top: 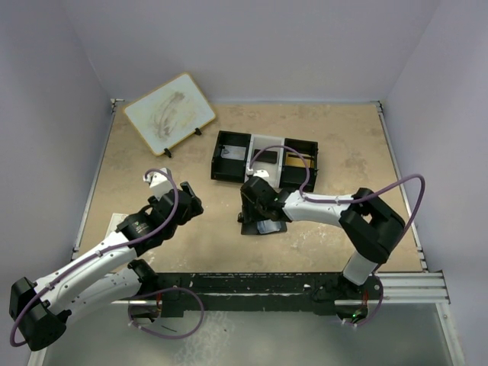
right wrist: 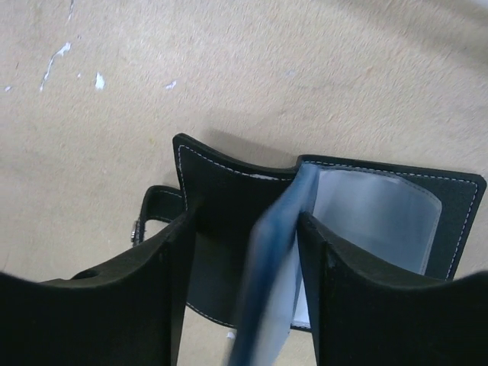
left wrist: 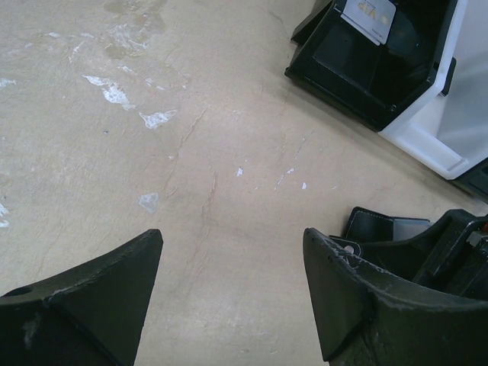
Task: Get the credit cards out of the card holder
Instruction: Adjust the card holder at the center of the board.
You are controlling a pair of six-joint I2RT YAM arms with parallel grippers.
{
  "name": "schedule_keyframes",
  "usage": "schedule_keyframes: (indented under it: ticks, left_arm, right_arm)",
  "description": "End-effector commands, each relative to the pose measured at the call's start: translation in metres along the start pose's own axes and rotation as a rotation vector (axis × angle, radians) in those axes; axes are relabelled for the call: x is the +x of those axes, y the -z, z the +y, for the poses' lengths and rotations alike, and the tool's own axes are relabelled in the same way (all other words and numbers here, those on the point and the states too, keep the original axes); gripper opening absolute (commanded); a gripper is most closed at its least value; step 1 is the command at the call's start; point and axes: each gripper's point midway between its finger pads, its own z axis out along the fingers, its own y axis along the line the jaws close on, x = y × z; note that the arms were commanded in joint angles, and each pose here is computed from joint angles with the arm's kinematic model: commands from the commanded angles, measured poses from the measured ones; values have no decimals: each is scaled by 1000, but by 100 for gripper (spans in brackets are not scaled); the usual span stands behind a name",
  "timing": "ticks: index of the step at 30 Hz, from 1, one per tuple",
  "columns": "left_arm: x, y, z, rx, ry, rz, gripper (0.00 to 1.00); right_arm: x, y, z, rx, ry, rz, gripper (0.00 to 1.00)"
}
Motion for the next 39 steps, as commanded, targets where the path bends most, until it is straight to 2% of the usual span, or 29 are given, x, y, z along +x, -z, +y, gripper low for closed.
schedule_keyframes:
  ticks: [1, 5, 9, 12, 14, 17, 21, 24, 26, 28, 33, 36, 37, 39]
  left_arm:
    - [-17, 7, -18, 50, 56, -33, 72]
    - [-16, 7, -19, 52, 55, -29, 72]
    - [-15, 8, -19, 55, 58, -24, 72]
    - [-15, 8, -20, 58, 59, -23, 72]
    - [-15, 8, -20, 59, 59, -23, 72]
    - [-15, 8, -21, 62, 62, -21, 72]
    - [-15, 8, -21, 63, 62, -19, 71]
    - [-15, 8, -21, 65, 66, -21, 71]
    - [-14, 7, -23, 68, 66, -17, 71]
    - [-12, 5, -24, 69, 66, -10, 71]
    - [-7, 2, -24, 63, 57, 5, 71]
    - [-7, 2, -23, 61, 55, 6, 71]
    - [-7, 3, -23, 63, 53, 6, 71]
    - [-9, 3, -23, 61, 52, 2, 71]
  right_arm:
    - [12, 12, 5, -57, -35, 51, 54]
    - [12, 17, 7, -84, -44, 53, 54]
    - [8, 25, 11, -116, -59, 42, 63]
    - [3, 32, 9, -127, -71, 21, 56]
    - [1, 34, 7, -133, -75, 17, 47]
    - [1, 35, 4, -138, -77, 19, 38]
    - [0, 39, 4, -151, -79, 20, 35]
    - [-1, 41, 3, -156, -85, 13, 23]
    - [3, 38, 3, -169, -96, 21, 9]
    - [9, 33, 5, -206, -124, 39, 1]
    - [17, 21, 12, -313, -211, 51, 0]
    - [17, 19, 10, -317, -225, 65, 0]
    - [14, 20, 11, -316, -222, 59, 3]
    - [5, 28, 13, -329, -214, 34, 16]
